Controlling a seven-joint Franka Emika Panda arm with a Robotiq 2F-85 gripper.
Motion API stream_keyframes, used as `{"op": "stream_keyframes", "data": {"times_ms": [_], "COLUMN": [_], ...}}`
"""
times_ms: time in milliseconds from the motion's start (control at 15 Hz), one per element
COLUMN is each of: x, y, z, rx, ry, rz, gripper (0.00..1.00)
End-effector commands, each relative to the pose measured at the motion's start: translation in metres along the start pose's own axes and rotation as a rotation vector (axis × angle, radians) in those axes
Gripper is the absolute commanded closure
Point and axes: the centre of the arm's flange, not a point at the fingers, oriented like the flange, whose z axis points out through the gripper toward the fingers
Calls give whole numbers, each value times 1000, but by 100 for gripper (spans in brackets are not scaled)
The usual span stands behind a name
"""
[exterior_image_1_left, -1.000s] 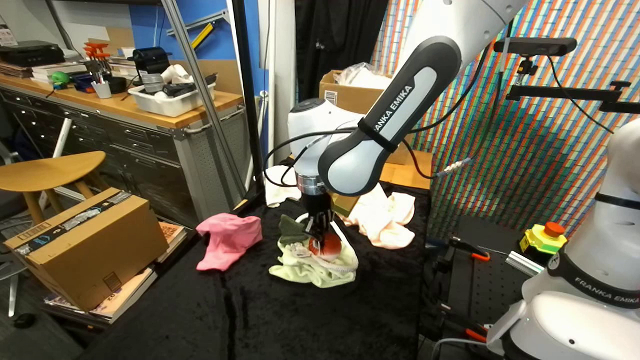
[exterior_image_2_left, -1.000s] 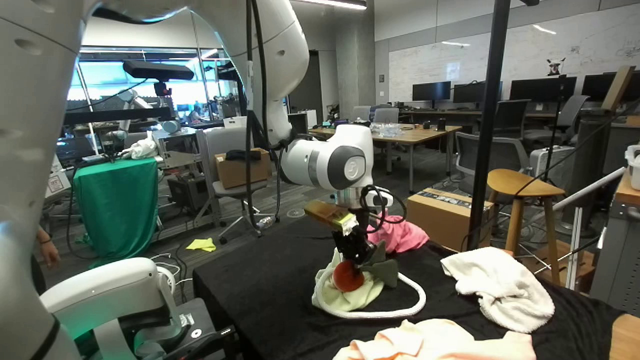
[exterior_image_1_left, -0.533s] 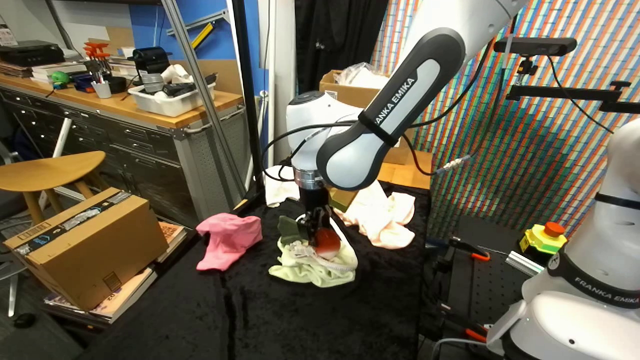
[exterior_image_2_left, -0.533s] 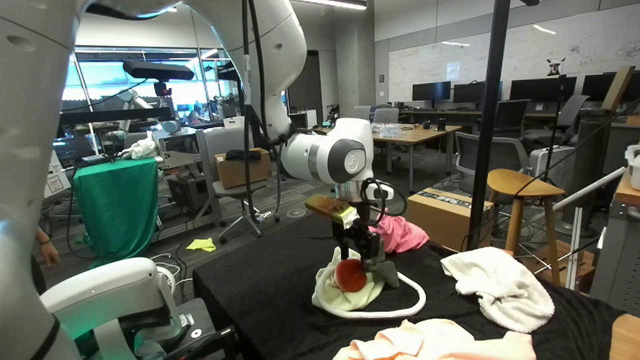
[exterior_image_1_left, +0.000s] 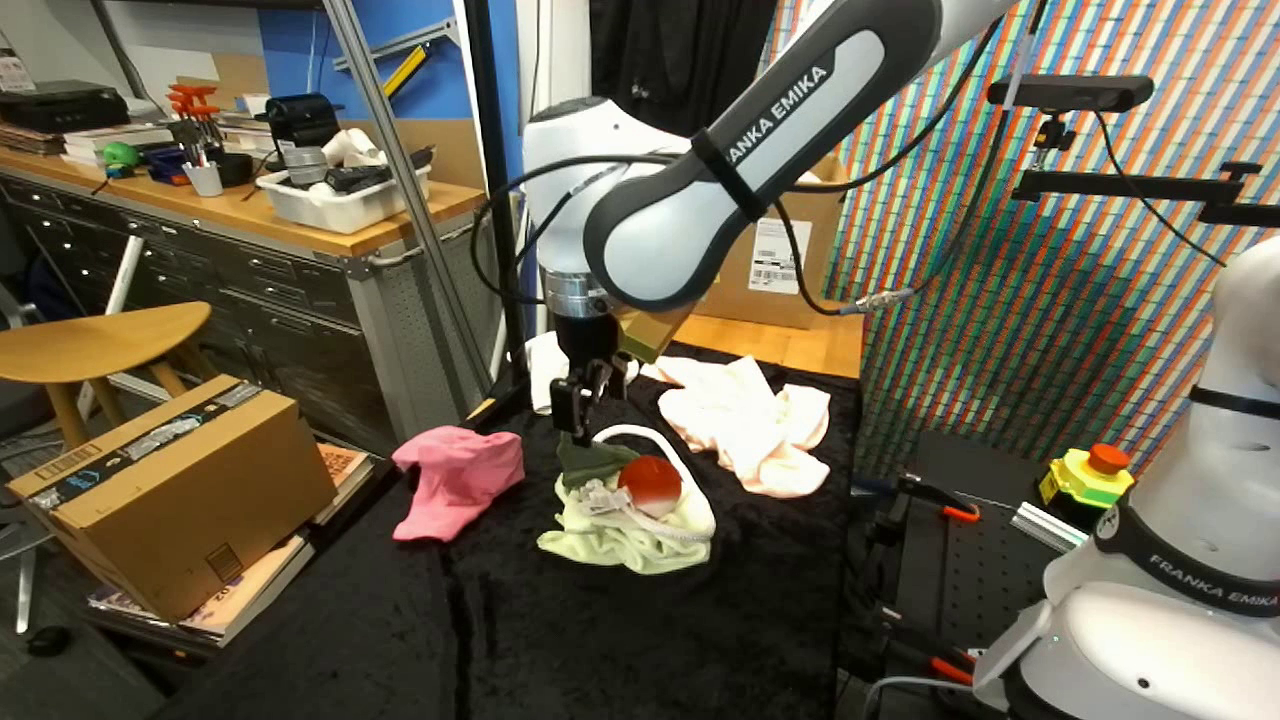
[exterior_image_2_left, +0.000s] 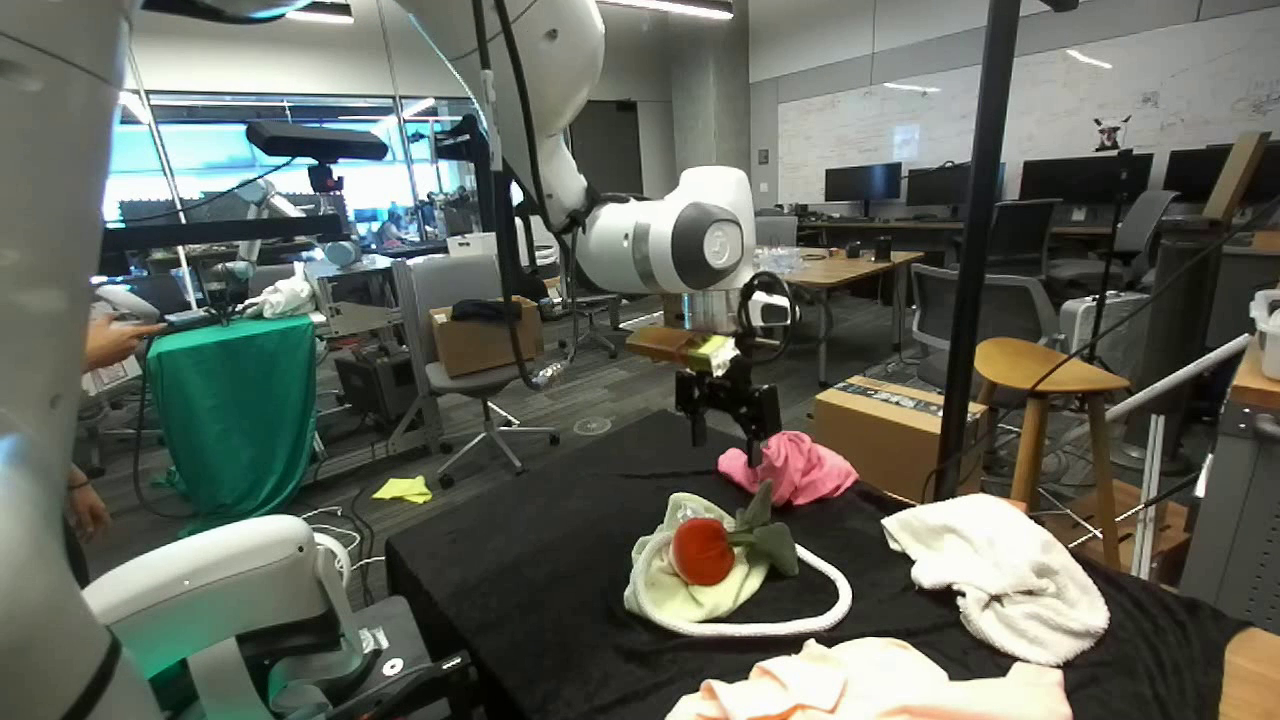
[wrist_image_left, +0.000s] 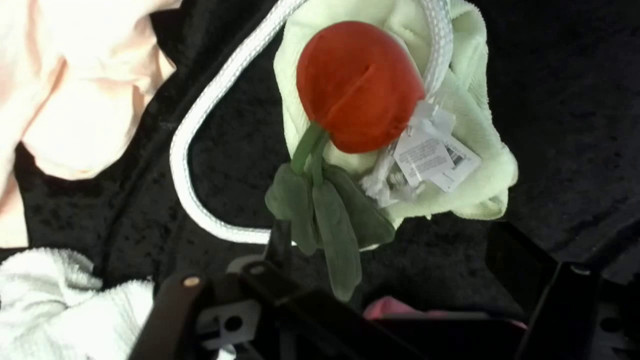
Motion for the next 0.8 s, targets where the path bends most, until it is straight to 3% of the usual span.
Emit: {"op": "stream_keyframes", "data": {"times_ms": [0, 333, 733], "x": [40, 82, 128], "y": [-13, -39, -67], "z": [-34, -39, -6], "rx": [-7, 18, 4], "ry": [23, 53, 127], "rz": [-79, -154, -170], "gripper": [0, 0, 0]}}
